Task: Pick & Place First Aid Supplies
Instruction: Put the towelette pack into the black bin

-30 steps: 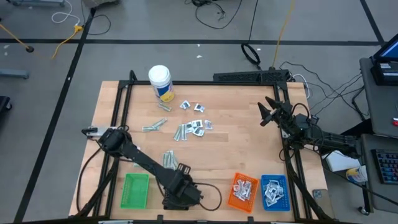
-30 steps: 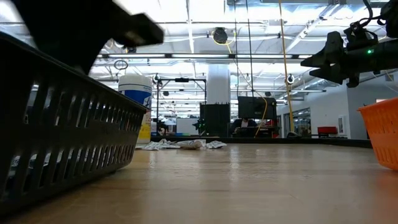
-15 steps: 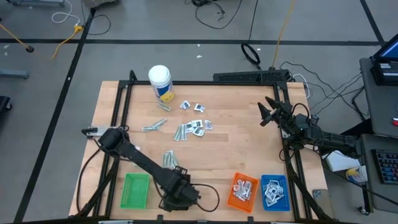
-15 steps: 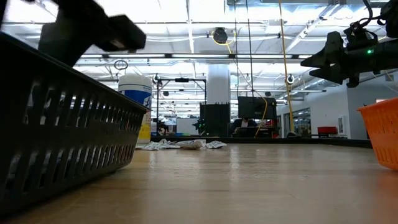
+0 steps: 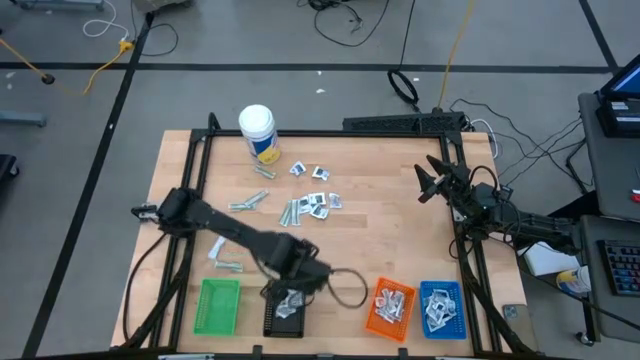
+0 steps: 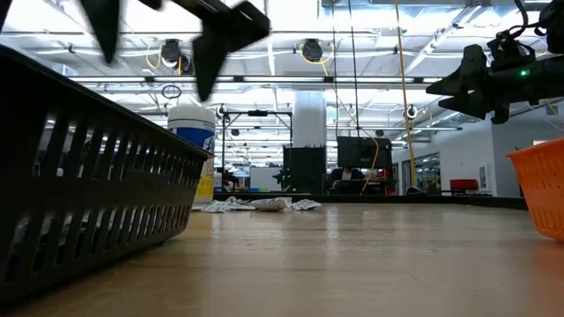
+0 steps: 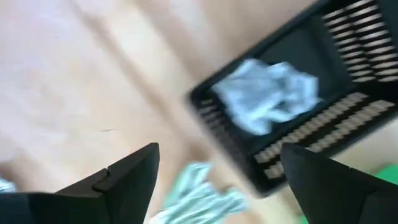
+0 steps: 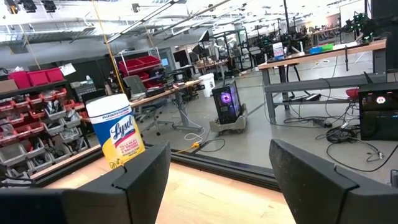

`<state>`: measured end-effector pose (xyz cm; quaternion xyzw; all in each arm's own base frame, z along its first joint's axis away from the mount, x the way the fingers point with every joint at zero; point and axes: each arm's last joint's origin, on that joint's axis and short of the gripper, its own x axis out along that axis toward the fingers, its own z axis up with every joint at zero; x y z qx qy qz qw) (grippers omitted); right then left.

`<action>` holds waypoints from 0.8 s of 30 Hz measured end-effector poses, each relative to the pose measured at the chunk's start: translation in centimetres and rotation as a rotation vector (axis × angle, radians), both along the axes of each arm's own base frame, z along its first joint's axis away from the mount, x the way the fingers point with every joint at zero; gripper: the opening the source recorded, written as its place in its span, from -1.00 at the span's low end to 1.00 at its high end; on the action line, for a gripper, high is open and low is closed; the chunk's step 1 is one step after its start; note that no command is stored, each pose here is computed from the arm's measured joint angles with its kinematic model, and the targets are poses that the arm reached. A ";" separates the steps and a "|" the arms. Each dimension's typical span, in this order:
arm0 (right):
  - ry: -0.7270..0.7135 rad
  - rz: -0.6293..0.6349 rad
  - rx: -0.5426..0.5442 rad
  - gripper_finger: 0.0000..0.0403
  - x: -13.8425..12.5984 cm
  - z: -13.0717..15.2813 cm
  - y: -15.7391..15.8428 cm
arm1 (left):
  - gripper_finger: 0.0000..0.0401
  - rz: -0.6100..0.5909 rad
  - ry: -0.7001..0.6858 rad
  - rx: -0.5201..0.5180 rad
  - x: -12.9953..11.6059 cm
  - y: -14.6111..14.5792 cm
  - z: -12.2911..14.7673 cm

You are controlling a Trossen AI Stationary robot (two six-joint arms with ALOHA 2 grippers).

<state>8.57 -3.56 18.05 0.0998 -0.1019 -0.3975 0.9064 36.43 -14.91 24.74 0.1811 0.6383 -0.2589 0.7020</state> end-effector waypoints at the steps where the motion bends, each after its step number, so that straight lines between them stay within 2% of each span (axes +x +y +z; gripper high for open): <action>1: 0.000 0.000 0.000 0.34 0.0 0.0 0.0 | 0.70 -0.007 -0.007 0.012 0.3 0.7 0.0; 5: 0.000 0.000 0.000 0.35 0.0 0.0 0.0 | 0.68 -0.019 -0.031 0.058 1.3 3.8 0.0; 9: 0.000 0.000 0.000 0.34 0.0 0.0 0.0 | 0.66 0.025 -0.068 0.087 2.6 7.9 0.0; 16: 0.000 0.000 0.000 0.35 0.0 0.0 0.0 | 0.69 0.197 -0.154 0.090 4.1 15.7 0.2; 21: 0.000 -0.001 0.000 0.33 0.0 0.0 0.0 | 0.69 0.328 -0.208 0.099 4.2 21.0 0.3; 24: 0.000 -0.001 0.000 0.34 0.0 0.0 0.0 | 0.70 0.380 -0.223 0.104 4.0 23.1 0.4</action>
